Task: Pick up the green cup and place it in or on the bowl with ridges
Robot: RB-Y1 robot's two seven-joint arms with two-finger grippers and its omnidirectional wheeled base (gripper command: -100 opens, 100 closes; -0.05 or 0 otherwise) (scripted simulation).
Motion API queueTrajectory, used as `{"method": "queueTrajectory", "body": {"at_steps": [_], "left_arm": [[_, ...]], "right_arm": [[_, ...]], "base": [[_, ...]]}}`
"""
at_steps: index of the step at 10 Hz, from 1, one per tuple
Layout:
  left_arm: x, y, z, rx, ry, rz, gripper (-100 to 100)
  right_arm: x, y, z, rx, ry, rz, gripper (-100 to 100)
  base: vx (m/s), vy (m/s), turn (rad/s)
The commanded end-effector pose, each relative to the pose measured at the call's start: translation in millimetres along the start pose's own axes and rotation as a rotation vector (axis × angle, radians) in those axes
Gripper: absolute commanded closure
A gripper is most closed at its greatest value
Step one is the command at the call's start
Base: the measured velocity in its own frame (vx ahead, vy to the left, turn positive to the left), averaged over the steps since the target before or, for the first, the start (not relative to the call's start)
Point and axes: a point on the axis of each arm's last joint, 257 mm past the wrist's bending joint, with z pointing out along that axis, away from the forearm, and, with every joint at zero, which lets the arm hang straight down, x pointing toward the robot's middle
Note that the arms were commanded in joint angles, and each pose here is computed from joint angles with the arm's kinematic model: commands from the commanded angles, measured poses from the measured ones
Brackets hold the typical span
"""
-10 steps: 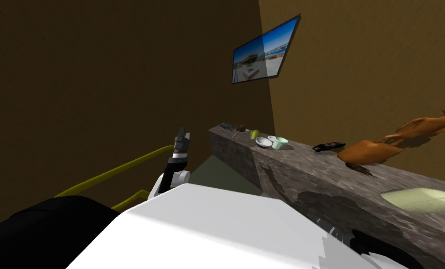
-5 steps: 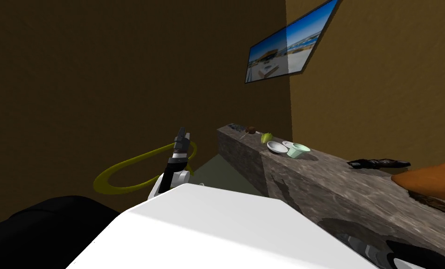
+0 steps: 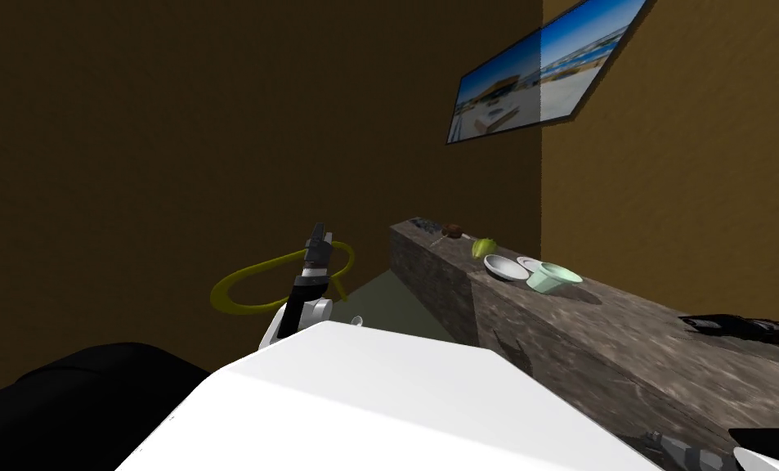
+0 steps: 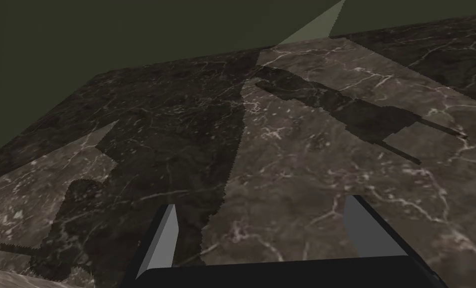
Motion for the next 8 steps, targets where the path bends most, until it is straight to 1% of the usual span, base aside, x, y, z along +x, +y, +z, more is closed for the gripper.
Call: {"method": "queueTrajectory", "body": {"at_steps": [1,2,3,4,5,6,7,8], "left_arm": [[0.0,0.0,0.0,0.000,0.000,0.000,0],[0.0,0.0,0.0,0.000,0.000,0.000,0],[0.0,0.0,0.0,0.000,0.000,0.000,0],[-0.1,0.0,-0.1,0.000,0.000,0.000,0],[0.0,0.0,0.0,0.000,0.000,0.000,0],[-0.1,0.0,-0.1,0.000,0.000,0.000,0],[-0.1,0.1,-0.1,0.000,0.000,0.000,0],[0.0,0.0,0.0,0.000,0.000,0.000,0]], "right_arm": [[-5.3,-15.5,-2.9,0.043,0.022,-0.005,-100],[-22.7,-30.1,-13.1,0.077,0.028,-0.008,-100],[-19.4,-35.8,-13.4,0.094,0.043,-0.005,-100],[-35.9,-46.7,-25.2,0.121,0.050,-0.007,-100],[-33.0,-50.6,-25.5,0.132,0.062,-0.004,-100],[-33.0,-52.4,-25.3,0.135,0.062,-0.001,-100],[-46.2,-63.8,-38.3,0.165,0.079,0.003,-100],[-61.7,-70.1,-49.5,0.175,0.078,0.011,-100]], "base": [[0.009,-0.018,0.276],[0.013,-0.019,0.356],[0.014,-0.022,0.217],[0.012,-0.013,0.367],[0.012,-0.020,0.206],[0.010,-0.009,-0.020],[0.010,-0.002,0.362],[0.022,-0.028,0.437]]}}
